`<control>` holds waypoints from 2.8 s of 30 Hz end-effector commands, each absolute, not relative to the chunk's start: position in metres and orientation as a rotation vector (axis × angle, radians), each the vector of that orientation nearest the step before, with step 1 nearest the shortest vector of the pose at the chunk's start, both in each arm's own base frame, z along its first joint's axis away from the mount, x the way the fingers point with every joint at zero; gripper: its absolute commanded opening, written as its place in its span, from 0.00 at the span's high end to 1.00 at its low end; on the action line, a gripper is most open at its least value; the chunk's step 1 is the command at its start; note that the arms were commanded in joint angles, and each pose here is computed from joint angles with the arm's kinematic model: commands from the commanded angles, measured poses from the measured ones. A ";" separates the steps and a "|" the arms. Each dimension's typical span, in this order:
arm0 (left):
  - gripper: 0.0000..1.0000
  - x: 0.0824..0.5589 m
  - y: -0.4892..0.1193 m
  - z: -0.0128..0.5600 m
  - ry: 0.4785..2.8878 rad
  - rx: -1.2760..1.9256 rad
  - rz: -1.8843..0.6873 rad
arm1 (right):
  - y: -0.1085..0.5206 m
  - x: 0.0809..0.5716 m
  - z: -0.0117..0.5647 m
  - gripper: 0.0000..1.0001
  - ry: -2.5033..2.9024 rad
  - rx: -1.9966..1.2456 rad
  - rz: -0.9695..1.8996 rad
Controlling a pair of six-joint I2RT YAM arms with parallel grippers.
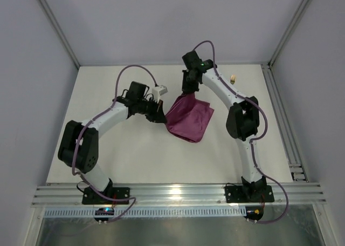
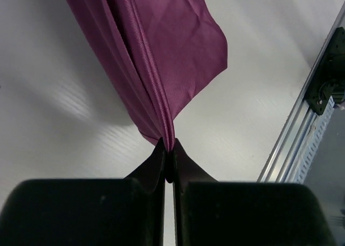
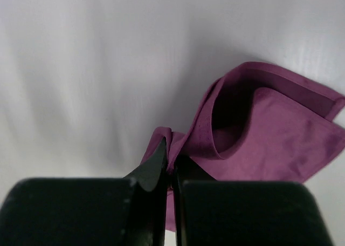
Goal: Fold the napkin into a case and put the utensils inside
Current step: Turn over the upper triangle folded napkin at the center of the board, then smooth out the lower triangle-folded napkin at the center of the board.
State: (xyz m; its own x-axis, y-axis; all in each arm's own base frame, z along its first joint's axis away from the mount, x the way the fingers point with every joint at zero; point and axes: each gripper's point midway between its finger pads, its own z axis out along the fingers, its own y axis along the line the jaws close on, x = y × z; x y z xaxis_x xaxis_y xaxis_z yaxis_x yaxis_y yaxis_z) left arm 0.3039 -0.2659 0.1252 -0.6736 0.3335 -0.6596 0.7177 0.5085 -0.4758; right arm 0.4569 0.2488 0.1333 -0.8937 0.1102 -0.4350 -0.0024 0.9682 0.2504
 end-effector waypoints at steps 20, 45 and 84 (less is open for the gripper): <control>1.00 0.315 -0.152 0.041 2.525 0.489 -1.136 | 0.419 0.498 0.118 0.50 2.376 0.207 0.918; 0.99 0.306 -0.093 0.017 2.693 0.357 -0.905 | 0.298 0.307 0.070 0.43 2.637 -0.111 0.719; 0.61 0.475 -0.159 0.080 2.466 0.686 -0.482 | 0.235 0.389 0.022 0.69 2.722 0.117 0.599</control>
State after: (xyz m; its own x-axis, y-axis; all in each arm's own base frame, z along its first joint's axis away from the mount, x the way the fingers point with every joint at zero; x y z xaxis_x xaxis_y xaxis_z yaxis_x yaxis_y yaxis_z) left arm 0.4473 -0.1589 0.0755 -0.7367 0.4064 -0.5405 0.5952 0.7690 -0.2330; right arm 0.3848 0.2317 0.0232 -0.9353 0.1646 -0.3133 0.0206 0.9091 0.4160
